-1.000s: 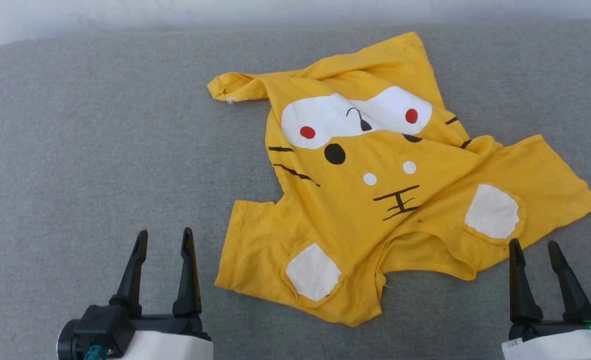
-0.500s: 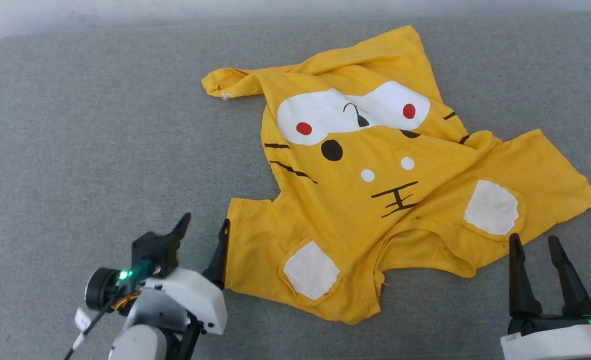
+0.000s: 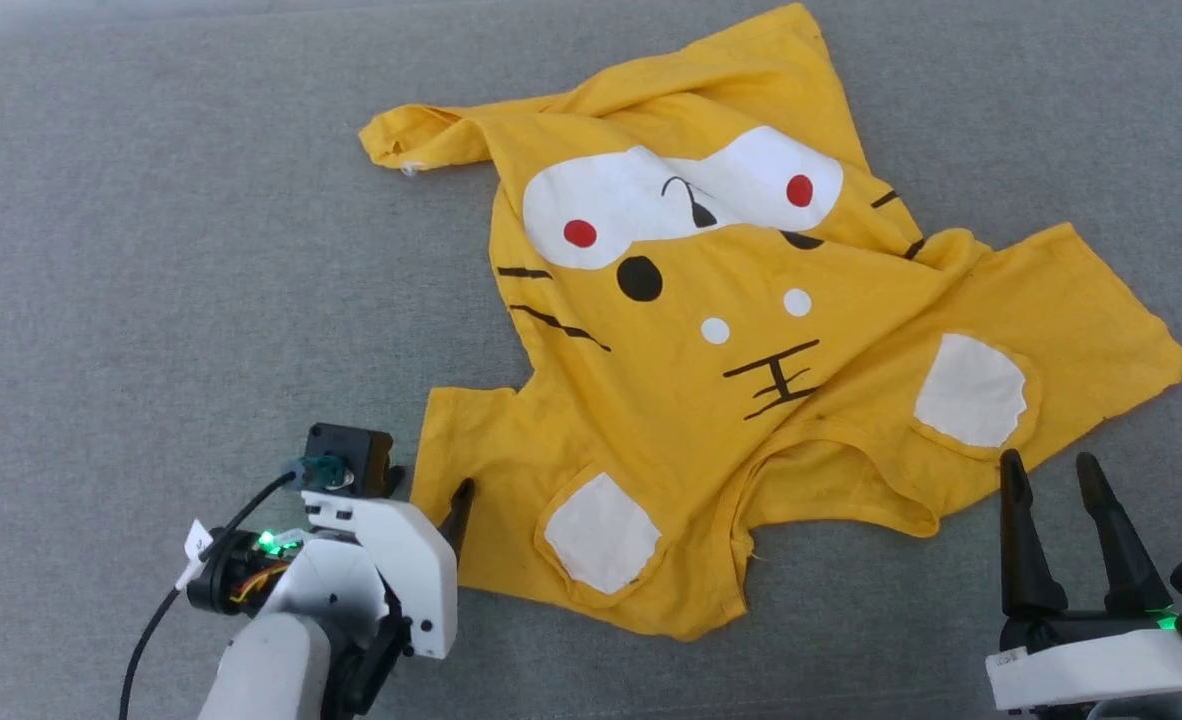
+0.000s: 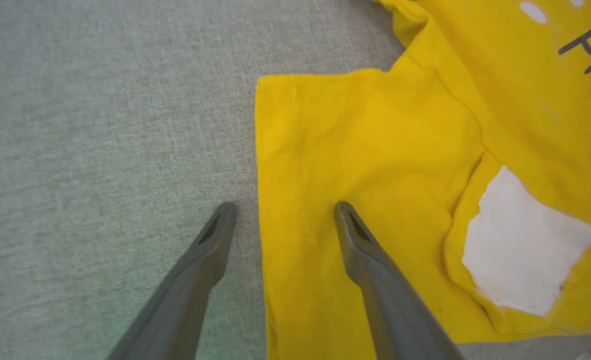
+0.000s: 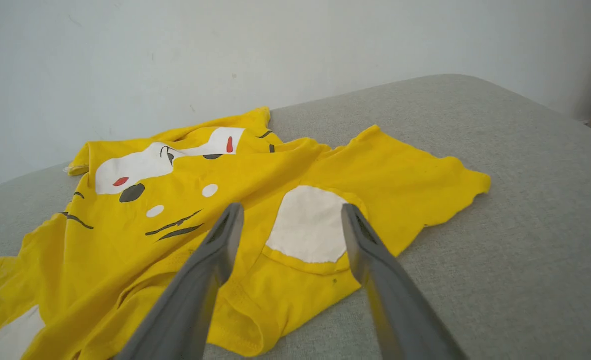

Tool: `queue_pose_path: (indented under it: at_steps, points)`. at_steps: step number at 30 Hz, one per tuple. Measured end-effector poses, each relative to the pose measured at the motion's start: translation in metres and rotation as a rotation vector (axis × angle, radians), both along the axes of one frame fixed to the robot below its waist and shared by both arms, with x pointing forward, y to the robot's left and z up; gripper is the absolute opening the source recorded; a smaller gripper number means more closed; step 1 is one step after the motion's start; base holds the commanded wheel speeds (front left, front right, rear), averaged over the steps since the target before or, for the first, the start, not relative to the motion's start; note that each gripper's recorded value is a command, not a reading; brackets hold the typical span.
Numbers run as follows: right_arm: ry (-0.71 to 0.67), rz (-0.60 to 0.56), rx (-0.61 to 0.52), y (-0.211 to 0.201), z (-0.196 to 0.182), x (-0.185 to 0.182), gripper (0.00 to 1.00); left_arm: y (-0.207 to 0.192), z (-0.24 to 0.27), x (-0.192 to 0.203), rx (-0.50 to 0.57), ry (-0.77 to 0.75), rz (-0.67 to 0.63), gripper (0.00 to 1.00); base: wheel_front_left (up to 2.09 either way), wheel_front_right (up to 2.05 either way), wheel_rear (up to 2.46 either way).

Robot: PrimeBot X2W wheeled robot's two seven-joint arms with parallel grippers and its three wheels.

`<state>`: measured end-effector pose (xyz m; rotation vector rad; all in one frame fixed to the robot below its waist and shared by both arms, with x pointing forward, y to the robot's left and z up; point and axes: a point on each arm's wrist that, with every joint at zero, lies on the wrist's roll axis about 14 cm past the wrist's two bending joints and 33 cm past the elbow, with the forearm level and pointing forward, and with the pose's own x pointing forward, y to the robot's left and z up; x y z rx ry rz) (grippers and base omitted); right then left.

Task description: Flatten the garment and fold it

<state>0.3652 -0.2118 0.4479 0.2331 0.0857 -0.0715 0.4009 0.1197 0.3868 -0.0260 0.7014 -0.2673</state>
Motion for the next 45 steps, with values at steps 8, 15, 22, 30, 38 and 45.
queue_pose_path:
  at_steps: [8,15,22,30,38,45]
  points:
    - [0.009,-0.020,0.002,-0.006,-0.004,0.000,1.00,-0.007,-0.009,0.004,0.001,0.070,-0.021,0.00,0.00,0.00,0.00]
    - [0.012,-0.029,0.003,-0.008,-0.004,-0.002,1.00,-0.018,-0.009,0.000,-0.068,0.106,-0.039,0.00,0.00,0.00,0.00]
    - [0.000,-0.027,0.006,-0.008,-0.001,0.001,1.00,-0.006,0.003,0.004,-0.115,0.020,0.063,0.00,0.00,0.00,0.00]
    - [-0.007,-0.007,0.001,-0.002,0.000,0.004,1.00,0.044,0.037,0.009,-0.135,-0.163,0.259,0.00,0.00,0.00,0.00]
    - [-0.001,0.020,-0.040,0.002,0.001,0.009,1.00,0.107,0.032,-0.025,-0.066,-0.140,0.440,0.00,0.00,0.00,0.00]
    - [-0.004,0.048,-0.175,-0.002,0.019,0.028,1.00,0.136,0.041,-0.031,-0.012,-0.189,0.514,0.00,0.00,0.00,0.00]
